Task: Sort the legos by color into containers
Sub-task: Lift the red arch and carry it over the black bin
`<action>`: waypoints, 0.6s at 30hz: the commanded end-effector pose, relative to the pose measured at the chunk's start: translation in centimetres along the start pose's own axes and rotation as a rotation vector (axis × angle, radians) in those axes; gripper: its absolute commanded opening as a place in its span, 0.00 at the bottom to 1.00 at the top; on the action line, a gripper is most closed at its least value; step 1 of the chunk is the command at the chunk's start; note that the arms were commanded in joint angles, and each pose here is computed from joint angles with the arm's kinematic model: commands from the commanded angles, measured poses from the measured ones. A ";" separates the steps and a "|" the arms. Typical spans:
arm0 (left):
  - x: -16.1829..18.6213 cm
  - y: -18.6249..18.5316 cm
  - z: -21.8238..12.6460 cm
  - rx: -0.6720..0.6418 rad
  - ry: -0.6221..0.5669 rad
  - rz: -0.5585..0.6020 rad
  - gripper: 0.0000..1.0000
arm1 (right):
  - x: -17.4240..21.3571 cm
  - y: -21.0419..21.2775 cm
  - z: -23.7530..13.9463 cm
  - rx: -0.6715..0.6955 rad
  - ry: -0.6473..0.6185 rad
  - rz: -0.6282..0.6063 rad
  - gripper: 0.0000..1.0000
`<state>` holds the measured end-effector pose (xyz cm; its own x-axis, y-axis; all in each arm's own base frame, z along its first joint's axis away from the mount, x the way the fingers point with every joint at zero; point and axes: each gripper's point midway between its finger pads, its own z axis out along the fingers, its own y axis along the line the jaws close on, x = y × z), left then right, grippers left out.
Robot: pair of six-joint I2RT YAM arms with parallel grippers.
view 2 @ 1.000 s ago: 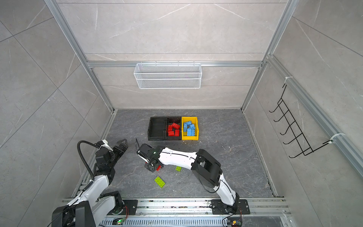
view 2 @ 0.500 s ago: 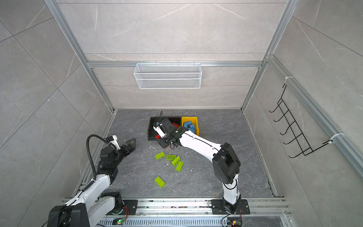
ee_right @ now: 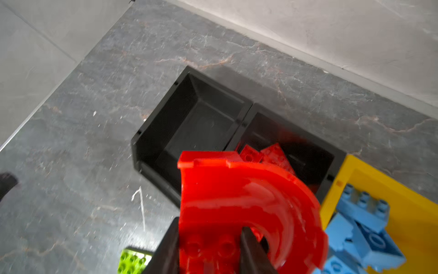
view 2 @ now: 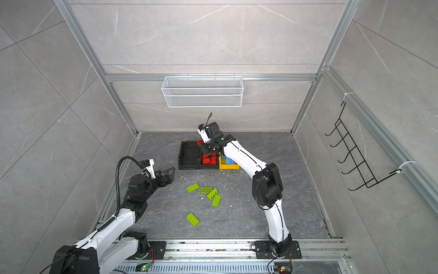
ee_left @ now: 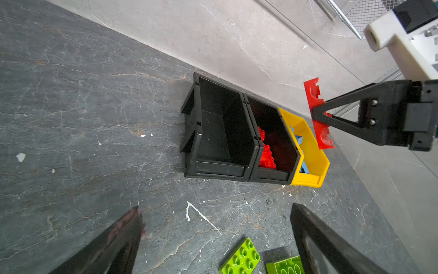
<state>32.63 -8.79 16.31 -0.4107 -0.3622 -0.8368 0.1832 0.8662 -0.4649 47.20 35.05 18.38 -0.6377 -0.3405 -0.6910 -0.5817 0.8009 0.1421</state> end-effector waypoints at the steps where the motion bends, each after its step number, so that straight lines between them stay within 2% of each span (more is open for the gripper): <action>1: -2.1 -0.5 -0.1 -0.004 -0.055 0.047 1.00 | 0.0 -0.8 1.1 -0.003 0.026 0.054 0.32; 7: -2.3 -0.6 -0.5 -0.005 -0.070 0.051 1.00 | 0.1 -2.5 3.3 0.006 0.059 0.089 0.32; 18: -2.5 -0.4 -0.7 -0.019 -0.083 0.052 1.00 | 2.5 -3.3 6.7 0.004 0.151 0.125 0.32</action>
<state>32.56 -8.19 16.94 -0.3810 -0.3570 -0.8529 0.1684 0.8802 -0.4437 51.40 34.79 12.38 -0.7451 -0.3086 -0.5913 -0.5039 0.8412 0.1960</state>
